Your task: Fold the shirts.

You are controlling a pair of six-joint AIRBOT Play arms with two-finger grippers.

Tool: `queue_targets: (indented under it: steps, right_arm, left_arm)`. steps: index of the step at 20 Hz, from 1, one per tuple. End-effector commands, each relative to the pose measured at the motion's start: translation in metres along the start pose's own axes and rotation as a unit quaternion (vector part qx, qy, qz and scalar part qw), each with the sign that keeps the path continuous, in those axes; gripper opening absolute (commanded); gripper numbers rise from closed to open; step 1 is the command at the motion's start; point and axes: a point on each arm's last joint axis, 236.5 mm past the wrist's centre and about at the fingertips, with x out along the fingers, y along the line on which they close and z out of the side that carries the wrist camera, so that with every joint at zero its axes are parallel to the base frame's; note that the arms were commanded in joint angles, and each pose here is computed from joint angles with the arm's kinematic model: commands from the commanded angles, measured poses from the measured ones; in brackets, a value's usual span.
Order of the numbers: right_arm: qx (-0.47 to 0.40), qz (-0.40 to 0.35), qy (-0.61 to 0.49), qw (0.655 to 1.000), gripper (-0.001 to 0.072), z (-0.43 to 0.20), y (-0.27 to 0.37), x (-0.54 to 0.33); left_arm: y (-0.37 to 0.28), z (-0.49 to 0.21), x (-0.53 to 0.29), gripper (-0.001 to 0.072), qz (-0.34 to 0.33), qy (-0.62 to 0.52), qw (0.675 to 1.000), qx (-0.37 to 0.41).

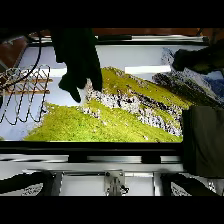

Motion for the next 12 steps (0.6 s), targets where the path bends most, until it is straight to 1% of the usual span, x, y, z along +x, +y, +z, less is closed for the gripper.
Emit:
queue_targets:
  steps: [1,4,6,7,8,9,10,12]
  right_arm:
    - [0.008,-0.006,-0.066,0.998,0.059,0.013,-0.006,-0.063]
    - [0.007,-0.043,-0.02,0.999,0.059,-0.013,-0.024,-0.07]
    - [-0.007,-0.053,0.023,0.998,0.059,-0.033,-0.028,-0.062]
    - [-0.011,-0.054,0.044,0.998,0.059,-0.043,-0.029,-0.055]
    - [-0.015,-0.051,0.065,0.996,0.059,-0.053,-0.028,-0.046]
    - [-0.019,-0.046,0.087,0.995,0.0593,-0.064,-0.026,-0.035]
    - [-0.021,-0.043,0.11,0.993,0.0673,-0.077,-0.025,-0.023]
    - [-0.036,-0.04,0.172,0.984,0.0684,-0.112,-0.026,0.003]
  left_arm:
    - [-0.061,-0.03,-0.03,0.0033,-0.069,0.083,0.994,0.008]
    - [-0.108,-0.101,-0.003,0.0033,-0.121,0.178,0.976,0.014]
    - [-0.135,-0.158,0.012,0.0035,-0.142,0.242,0.96,-0.003]
    - [-0.147,-0.191,0.018,0.0086,-0.146,0.277,0.949,-0.019]
    - [-0.155,-0.222,0.021,0.0239,-0.147,0.311,0.938,-0.032]
    - [-0.159,-0.245,0.021,0.0435,-0.145,0.338,0.929,-0.041]
    - [-0.154,-0.262,0.02,0.0598,-0.138,0.359,0.922,-0.045]
    - [-0.124,-0.268,0.013,0.0603,-0.1,0.38,0.916,-0.077]
